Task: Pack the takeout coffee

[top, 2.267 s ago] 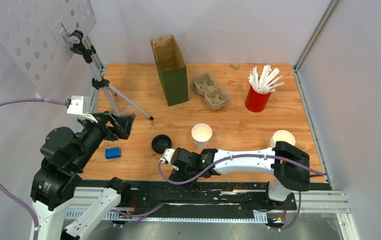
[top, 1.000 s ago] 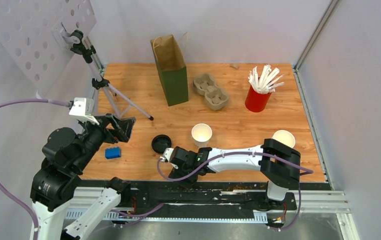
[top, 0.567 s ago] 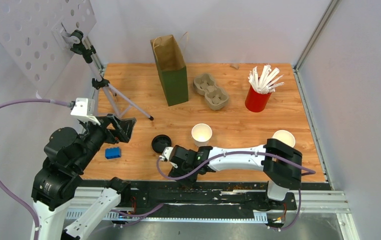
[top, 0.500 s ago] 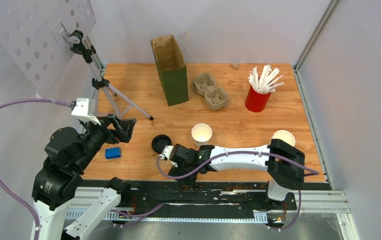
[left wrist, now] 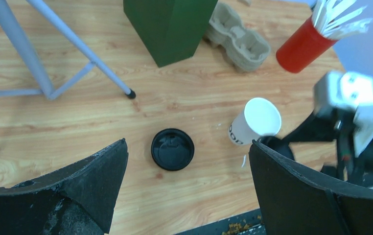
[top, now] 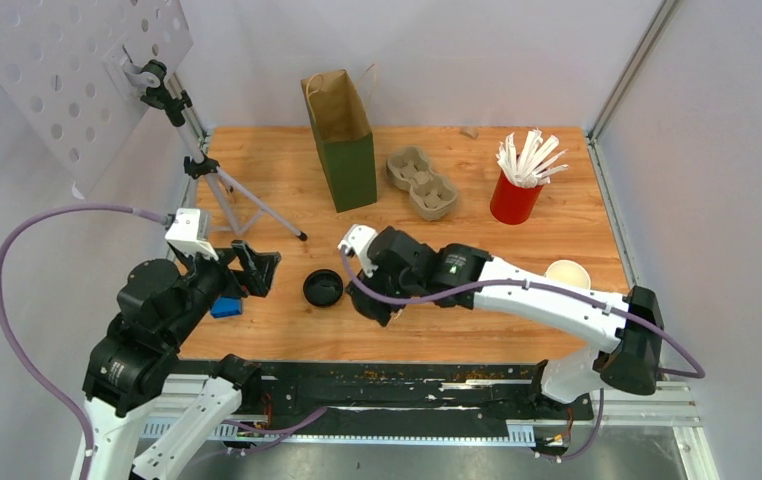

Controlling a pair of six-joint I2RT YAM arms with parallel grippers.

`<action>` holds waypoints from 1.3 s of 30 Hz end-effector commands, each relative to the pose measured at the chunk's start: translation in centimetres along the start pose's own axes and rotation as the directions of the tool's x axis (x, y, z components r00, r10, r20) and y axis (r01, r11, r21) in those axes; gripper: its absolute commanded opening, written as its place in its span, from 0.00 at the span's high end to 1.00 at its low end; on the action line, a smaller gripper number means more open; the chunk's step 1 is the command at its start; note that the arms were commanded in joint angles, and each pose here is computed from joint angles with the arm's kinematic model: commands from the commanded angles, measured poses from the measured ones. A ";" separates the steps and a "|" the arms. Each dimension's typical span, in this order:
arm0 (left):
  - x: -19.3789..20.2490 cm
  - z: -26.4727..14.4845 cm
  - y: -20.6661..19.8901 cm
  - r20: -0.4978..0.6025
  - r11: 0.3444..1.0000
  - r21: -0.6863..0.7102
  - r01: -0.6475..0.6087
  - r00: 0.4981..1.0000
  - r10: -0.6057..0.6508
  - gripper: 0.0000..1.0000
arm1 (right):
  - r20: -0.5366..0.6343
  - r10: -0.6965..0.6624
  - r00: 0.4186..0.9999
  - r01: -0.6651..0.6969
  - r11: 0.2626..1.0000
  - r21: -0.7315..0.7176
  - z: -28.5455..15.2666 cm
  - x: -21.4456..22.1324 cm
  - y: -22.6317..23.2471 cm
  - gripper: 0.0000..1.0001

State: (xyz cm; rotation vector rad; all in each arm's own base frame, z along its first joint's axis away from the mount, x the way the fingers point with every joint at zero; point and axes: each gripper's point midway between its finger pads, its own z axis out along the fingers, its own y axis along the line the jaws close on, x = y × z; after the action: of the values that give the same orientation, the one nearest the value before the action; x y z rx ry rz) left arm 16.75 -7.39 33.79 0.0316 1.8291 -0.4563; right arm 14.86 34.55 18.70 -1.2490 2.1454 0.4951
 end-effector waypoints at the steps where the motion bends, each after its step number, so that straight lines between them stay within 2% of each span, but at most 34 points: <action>1: 1.5 0.7 -0.1 -0.004 1.000 0.027 0.010 1.000 -0.010 0.00 | -0.022 0.024 0.999 -0.021 0.993 0.114 -1.6 0.1 -4.8 0.29; 7: 5.1 2.2 -2.6 -0.085 0.979 0.201 0.020 0.996 -0.003 0.00 | -0.086 0.058 0.995 -0.039 0.977 0.210 -1.8 0.8 -10.0 0.27; 14: 8.9 4.2 -4.3 -0.205 0.946 0.320 0.046 0.978 0.021 0.01 | -0.102 0.082 0.991 -0.057 0.973 0.225 -1.1 0.5 -12.5 0.27; 24: 11.1 5.1 -3.3 -0.209 0.947 0.320 -0.005 0.975 0.076 0.00 | -0.122 0.089 0.989 -0.061 0.974 0.216 0.9 0.0 -13.4 0.26; 39: 11.0 4.9 -3.2 -0.183 0.946 0.324 -0.018 0.980 0.081 0.00 | -0.173 0.096 0.980 -0.059 0.977 0.207 2.8 1.2 -13.5 0.23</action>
State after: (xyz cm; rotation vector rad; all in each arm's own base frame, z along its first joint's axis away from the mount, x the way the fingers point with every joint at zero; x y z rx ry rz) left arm 16.71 -13.96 22.52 0.3227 1.9738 -0.7344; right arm 26.29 28.07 14.49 -1.1559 2.3779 0.1690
